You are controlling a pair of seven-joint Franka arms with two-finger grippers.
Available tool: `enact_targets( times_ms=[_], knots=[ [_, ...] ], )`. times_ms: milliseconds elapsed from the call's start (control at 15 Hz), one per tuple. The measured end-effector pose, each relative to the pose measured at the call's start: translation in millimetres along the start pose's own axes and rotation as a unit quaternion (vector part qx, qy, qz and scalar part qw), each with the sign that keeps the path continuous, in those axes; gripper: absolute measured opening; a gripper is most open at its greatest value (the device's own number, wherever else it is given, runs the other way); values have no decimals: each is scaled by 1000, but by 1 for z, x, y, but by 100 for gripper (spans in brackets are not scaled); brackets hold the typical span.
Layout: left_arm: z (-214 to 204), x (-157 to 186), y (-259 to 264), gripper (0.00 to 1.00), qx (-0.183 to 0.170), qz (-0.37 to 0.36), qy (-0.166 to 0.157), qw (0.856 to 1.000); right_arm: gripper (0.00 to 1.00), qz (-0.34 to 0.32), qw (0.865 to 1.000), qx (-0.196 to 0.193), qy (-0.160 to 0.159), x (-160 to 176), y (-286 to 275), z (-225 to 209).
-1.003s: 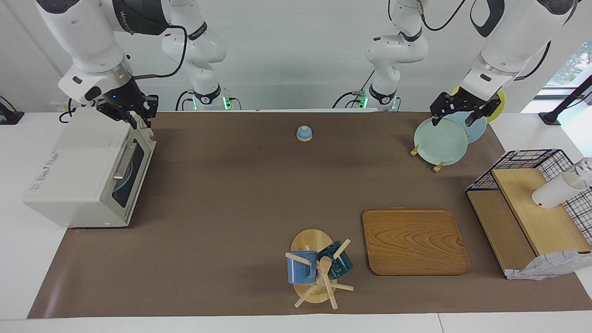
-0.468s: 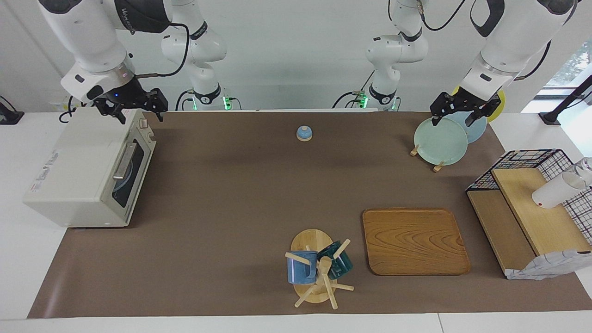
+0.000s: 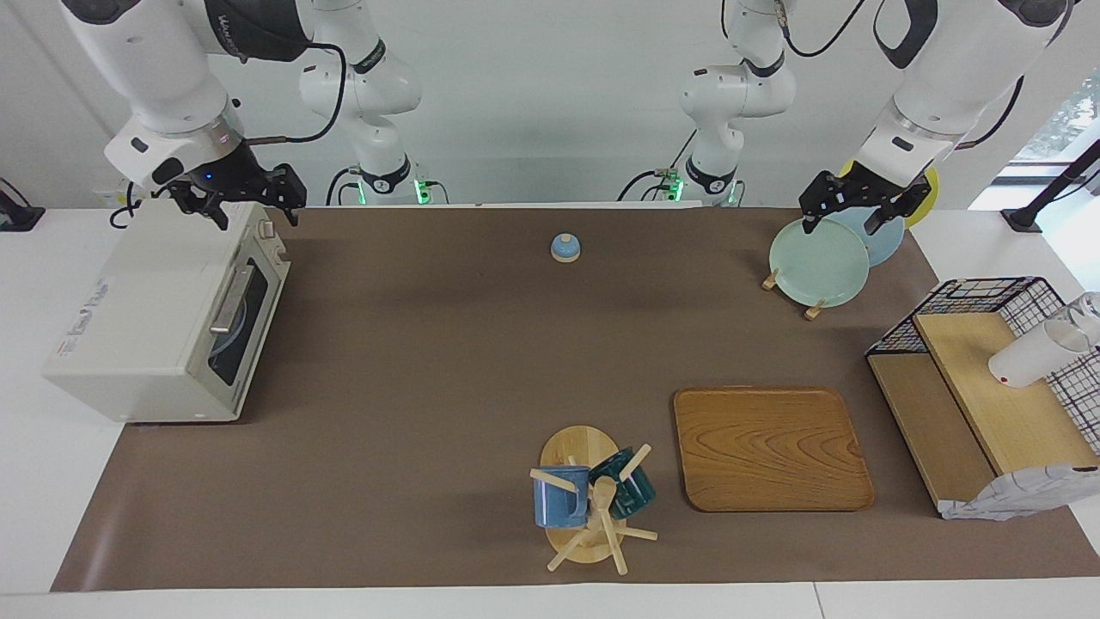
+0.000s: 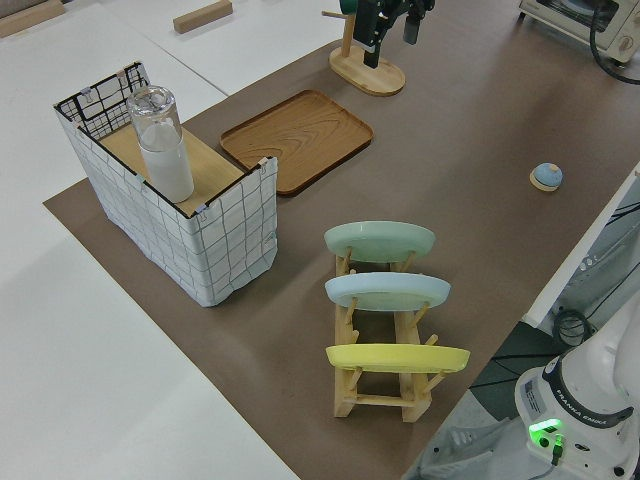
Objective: Put eggplant into oven
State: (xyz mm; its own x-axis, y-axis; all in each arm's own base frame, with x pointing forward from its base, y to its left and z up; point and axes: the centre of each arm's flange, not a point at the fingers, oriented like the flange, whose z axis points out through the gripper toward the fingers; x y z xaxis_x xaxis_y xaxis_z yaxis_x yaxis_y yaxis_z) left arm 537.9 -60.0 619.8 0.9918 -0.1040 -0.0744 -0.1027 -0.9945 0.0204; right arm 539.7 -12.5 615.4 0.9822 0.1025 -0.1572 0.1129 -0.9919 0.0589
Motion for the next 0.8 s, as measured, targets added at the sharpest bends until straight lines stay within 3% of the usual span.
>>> enact_targets(
  times_ms=[802],
  knots=[
    [0, 0, 0, 100, 0, 0, 0, 1000, 100, -2, 1000, 4, 3, 0, -3, -3]
  ],
)
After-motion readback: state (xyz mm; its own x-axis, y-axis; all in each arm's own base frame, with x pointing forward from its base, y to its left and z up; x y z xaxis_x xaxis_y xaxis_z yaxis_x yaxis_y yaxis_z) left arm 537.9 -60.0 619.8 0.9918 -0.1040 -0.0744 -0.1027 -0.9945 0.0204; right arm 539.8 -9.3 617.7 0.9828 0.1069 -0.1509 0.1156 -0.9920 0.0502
